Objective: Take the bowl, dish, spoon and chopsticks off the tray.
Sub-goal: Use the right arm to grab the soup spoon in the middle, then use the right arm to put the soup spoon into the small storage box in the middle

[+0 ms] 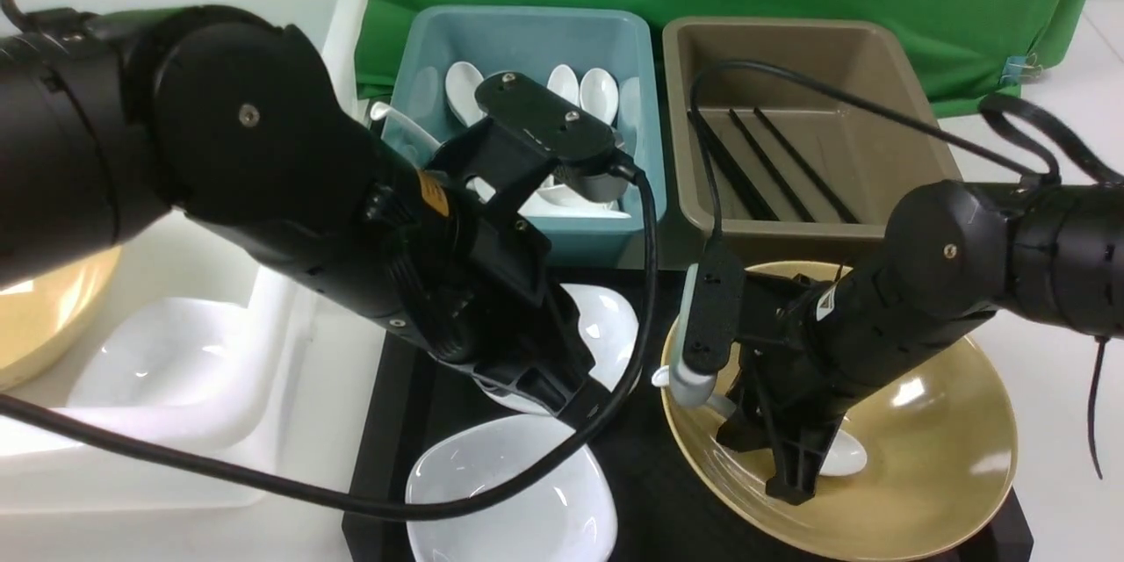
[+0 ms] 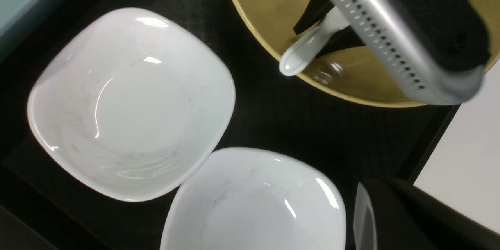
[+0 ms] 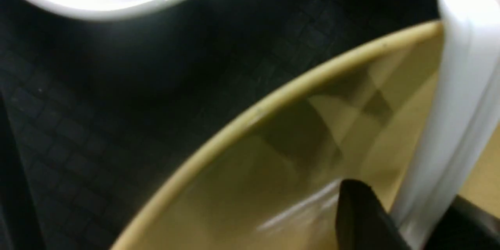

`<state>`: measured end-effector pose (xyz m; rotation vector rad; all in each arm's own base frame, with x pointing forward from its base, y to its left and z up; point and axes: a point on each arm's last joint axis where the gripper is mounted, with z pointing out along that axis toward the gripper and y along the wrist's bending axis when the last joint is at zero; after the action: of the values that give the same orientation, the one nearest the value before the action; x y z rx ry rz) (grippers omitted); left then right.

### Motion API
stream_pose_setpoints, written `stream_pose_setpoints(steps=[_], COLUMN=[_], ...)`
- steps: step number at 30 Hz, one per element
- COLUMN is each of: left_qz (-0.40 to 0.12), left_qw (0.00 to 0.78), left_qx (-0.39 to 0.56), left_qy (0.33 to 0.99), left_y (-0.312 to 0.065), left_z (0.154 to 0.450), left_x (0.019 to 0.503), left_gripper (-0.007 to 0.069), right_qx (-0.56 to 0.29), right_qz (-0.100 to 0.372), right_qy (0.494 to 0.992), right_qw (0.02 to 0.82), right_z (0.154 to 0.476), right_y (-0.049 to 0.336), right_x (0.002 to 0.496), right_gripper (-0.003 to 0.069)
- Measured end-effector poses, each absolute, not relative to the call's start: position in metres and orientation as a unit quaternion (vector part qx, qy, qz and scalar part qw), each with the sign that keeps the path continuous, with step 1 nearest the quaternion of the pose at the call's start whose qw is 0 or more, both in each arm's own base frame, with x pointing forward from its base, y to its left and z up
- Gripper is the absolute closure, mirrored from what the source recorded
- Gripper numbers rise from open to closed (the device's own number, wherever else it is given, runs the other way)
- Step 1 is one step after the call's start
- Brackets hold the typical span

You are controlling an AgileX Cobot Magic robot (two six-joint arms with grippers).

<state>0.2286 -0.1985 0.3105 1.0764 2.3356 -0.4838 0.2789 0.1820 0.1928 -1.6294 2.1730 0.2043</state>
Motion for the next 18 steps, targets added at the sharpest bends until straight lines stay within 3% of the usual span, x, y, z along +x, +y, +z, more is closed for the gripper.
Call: stream_pose_setpoints(steps=[6,8,12,18], left_qz=[-0.161,-0.136,-0.109,-0.128], left_qw=[0.267,0.294,0.387,0.470], left_qx=[0.362,0.339,0.280,0.163], left_qy=[0.879,0.883,0.872,0.858], left_y=[-0.195,-0.192,-0.187,-0.162], left_z=[0.312,0.318,0.343,0.369], left_x=[0.233,0.240,0.255,0.274], left_gripper=[0.0630,0.0629,0.0629,0.0629], right_qx=[-0.568,-0.544,-0.487,-0.426], right_qz=[0.067,0.066,0.063,0.099], right_qy=[0.776,0.776,0.759,0.740], right_qw=[0.266,0.314,0.427,0.511], right_z=[0.235,0.263,0.314,0.346], right_y=[0.177,0.179,0.189,0.224], right_x=[0.272,0.279,0.311,0.373], right_gripper=[0.0517,0.0517,0.0517,0.0517])
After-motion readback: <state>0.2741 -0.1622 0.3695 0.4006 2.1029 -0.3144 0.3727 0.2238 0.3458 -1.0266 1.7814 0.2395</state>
